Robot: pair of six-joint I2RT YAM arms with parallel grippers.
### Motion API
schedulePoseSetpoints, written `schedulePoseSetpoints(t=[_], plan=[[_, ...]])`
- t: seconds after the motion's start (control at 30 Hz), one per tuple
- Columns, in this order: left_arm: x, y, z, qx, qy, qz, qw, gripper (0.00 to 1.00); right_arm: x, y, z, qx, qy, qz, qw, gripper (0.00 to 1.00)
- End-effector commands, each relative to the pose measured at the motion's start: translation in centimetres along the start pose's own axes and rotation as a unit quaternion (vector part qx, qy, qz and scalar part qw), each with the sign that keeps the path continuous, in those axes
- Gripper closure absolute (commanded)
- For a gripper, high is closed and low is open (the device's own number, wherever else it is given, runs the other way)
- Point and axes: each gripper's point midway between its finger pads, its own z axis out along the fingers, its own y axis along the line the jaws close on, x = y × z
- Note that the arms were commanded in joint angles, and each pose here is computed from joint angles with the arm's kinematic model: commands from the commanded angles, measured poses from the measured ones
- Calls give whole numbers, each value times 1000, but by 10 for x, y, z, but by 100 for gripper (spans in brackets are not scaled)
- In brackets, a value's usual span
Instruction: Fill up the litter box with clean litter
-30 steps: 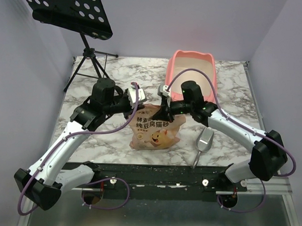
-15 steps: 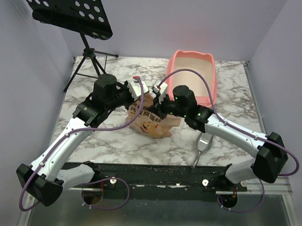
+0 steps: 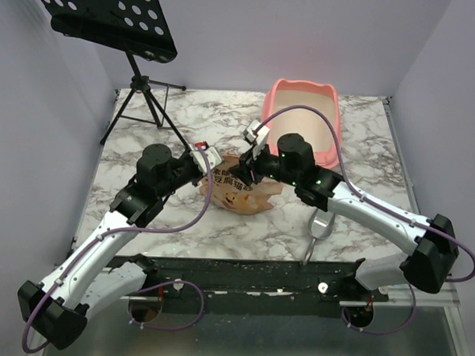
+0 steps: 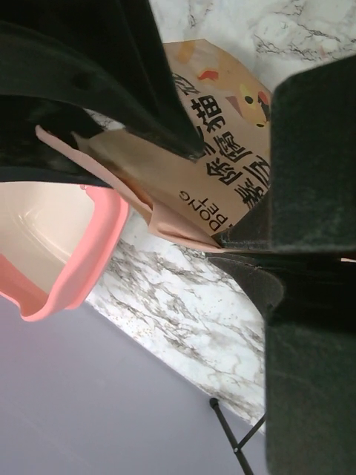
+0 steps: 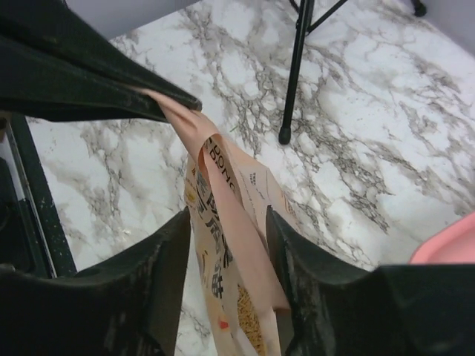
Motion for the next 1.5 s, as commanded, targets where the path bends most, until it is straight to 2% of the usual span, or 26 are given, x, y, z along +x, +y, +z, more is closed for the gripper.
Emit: schedulePoseSetpoints(t=[0.0,0.07,0.13,0.2,0.27,0.3,0.4,0.73,1.47], plan=[[13,-4,-7,-25,-14,6,1000,100,-45,-15,-34,58,-53,-42,996,44],[12,-4,-11,-37,-29,-2,999,100,-40,-21,-47,78,-42,-53,995,43],[9,-1,-16,-50,-36,-8,998,100,-33,-28,-58,96,-31,-58,993,51],[7,0,-20,-60,-43,-13,997,100,-23,-33,-66,109,-18,-62,992,66],[5,-1,-25,-67,-56,-16,996,100,-11,-36,-68,109,-3,-64,992,88],[-5,1,-30,-77,-79,-13,994,100,-7,-37,-67,108,6,-66,992,99],[-14,0,-40,-89,-115,-18,989,100,6,-35,-64,90,30,-67,993,99],[-11,-6,-56,-108,-154,-25,982,100,30,-1,-54,-30,94,-76,992,99],[-15,-3,-60,-123,-172,-29,977,100,61,29,-34,-153,185,-47,970,99]])
